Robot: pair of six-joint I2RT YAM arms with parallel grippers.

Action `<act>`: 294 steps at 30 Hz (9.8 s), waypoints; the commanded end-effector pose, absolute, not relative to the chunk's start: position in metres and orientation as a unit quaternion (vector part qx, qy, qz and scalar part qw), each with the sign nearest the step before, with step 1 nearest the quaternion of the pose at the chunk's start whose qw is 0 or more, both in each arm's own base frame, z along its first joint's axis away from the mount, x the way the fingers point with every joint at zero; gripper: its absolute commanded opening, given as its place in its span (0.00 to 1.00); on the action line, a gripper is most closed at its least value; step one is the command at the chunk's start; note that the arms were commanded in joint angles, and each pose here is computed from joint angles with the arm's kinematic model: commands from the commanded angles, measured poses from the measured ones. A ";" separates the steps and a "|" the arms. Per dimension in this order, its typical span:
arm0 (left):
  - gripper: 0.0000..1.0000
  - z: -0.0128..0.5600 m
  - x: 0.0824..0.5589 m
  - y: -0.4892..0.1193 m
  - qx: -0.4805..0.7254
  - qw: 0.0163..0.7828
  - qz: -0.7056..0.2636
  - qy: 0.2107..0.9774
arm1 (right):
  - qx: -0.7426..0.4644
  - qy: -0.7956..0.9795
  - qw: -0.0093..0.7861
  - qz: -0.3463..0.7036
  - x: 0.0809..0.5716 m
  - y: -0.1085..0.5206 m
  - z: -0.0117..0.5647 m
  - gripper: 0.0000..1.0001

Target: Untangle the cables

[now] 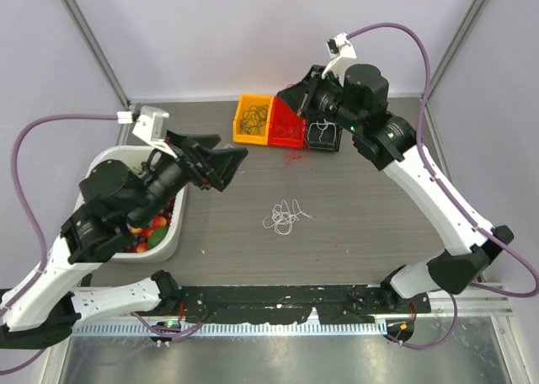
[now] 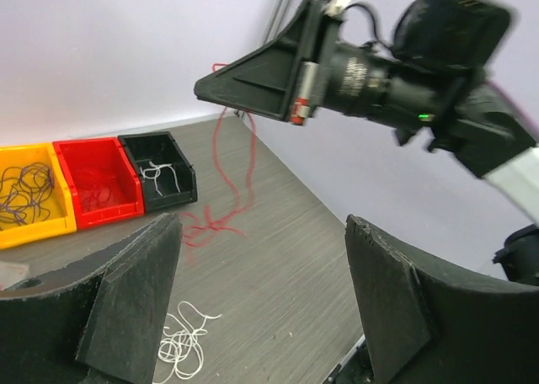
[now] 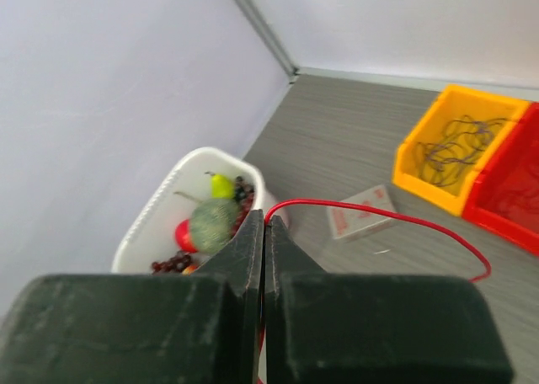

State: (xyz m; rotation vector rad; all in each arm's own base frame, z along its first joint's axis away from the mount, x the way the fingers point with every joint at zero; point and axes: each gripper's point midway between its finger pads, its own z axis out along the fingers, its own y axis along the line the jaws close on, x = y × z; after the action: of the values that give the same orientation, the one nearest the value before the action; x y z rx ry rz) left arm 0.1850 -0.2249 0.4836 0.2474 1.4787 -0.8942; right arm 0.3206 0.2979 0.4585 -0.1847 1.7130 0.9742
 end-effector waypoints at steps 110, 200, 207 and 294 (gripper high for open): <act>0.95 0.445 0.182 -0.179 0.086 0.590 -0.290 0.749 | -0.049 0.898 0.423 0.113 0.515 0.290 0.219 0.66; 0.16 0.048 0.271 -0.297 0.014 0.098 -0.155 0.983 | -0.095 0.956 0.167 0.221 0.293 0.246 0.064 0.01; 0.00 0.111 0.271 -0.256 0.026 0.192 -0.128 0.973 | -0.067 0.961 0.249 0.096 0.304 0.190 0.108 0.01; 0.80 0.328 0.214 -0.240 0.129 0.335 -0.341 0.869 | 0.148 0.701 0.695 0.067 0.468 0.131 0.458 0.01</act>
State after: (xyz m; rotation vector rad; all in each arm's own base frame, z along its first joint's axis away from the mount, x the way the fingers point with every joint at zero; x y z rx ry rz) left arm 0.2148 -0.2479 0.2984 0.2403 2.3525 -0.9261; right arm 0.4578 0.1307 0.4186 0.3070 1.6789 0.1239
